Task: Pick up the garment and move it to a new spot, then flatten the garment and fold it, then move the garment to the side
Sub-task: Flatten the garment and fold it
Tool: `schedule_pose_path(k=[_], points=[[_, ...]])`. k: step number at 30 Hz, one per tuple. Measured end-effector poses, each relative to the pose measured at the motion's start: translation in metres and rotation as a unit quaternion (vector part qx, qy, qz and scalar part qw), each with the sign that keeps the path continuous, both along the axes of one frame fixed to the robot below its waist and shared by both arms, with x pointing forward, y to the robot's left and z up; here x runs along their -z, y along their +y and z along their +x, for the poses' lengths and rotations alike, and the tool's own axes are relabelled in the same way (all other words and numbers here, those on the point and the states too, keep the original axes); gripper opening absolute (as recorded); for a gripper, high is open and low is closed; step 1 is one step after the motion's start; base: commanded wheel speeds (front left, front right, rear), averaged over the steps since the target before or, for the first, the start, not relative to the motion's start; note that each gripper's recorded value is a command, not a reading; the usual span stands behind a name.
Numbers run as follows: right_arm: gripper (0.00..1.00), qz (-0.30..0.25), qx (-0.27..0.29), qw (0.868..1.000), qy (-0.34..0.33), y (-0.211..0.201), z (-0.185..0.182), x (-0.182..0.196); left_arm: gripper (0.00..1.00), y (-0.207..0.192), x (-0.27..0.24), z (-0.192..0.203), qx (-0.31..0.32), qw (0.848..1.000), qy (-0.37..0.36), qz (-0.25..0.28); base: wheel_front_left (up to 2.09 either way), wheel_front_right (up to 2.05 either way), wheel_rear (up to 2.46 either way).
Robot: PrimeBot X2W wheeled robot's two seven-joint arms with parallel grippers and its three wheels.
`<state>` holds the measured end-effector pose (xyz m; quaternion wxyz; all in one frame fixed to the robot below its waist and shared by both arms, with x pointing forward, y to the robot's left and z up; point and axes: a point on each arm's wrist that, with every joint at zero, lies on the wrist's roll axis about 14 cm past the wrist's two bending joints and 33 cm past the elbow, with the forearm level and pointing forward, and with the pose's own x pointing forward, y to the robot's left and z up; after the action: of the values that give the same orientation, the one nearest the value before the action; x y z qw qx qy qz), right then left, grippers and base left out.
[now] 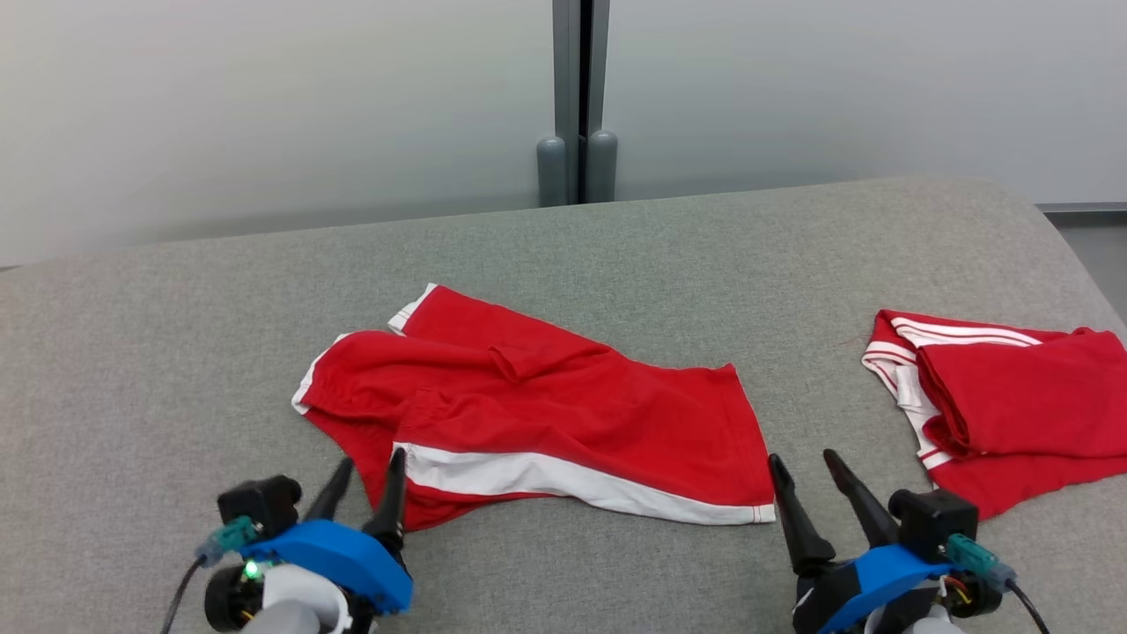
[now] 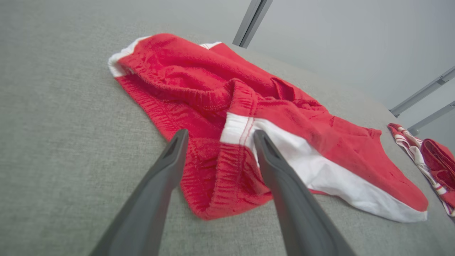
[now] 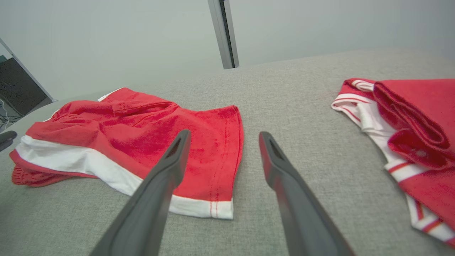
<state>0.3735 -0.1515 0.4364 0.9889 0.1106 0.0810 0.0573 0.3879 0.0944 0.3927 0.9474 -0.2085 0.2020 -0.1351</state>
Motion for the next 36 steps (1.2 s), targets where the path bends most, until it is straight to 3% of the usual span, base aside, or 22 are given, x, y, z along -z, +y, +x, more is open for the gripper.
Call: schedule_pose_path(k=[4,6,10,18,26,36], points=[[1.0,-0.009,0.031,0.999,-0.03,-0.021,0.0,-0.018,1.0,0.02,-0.046,0.026,-0.029,0.994,-0.091,0.049,0.0,0.0,0.0],[1.0,-0.017,0.036,0.998,-0.039,-0.026,-0.001,-0.023,1.0,0.024,-0.048,0.021,-0.034,0.991,-0.107,0.076,0.0,0.0,0.0],[1.0,-0.018,0.048,0.998,-0.034,-0.033,-0.009,-0.02,1.0,0.014,-0.03,-0.001,-0.025,0.994,-0.084,0.061,0.0,0.0,0.0],[1.0,-0.014,0.054,0.998,-0.021,-0.035,-0.015,-0.011,1.0,0.009,-0.024,0.001,-0.019,0.995,-0.08,0.057,0.0,0.0,0.0],[1.0,-0.018,0.058,0.998,-0.029,-0.039,-0.014,-0.016,1.0,0.022,-0.033,0.009,-0.046,0.989,-0.104,0.099,0.0,0.0,0.0],[1.0,-0.029,0.043,0.998,-0.04,-0.031,-0.01,-0.022,1.0,0.037,-0.028,-0.013,-0.075,0.982,-0.104,0.14,0.0,0.0,0.0]])
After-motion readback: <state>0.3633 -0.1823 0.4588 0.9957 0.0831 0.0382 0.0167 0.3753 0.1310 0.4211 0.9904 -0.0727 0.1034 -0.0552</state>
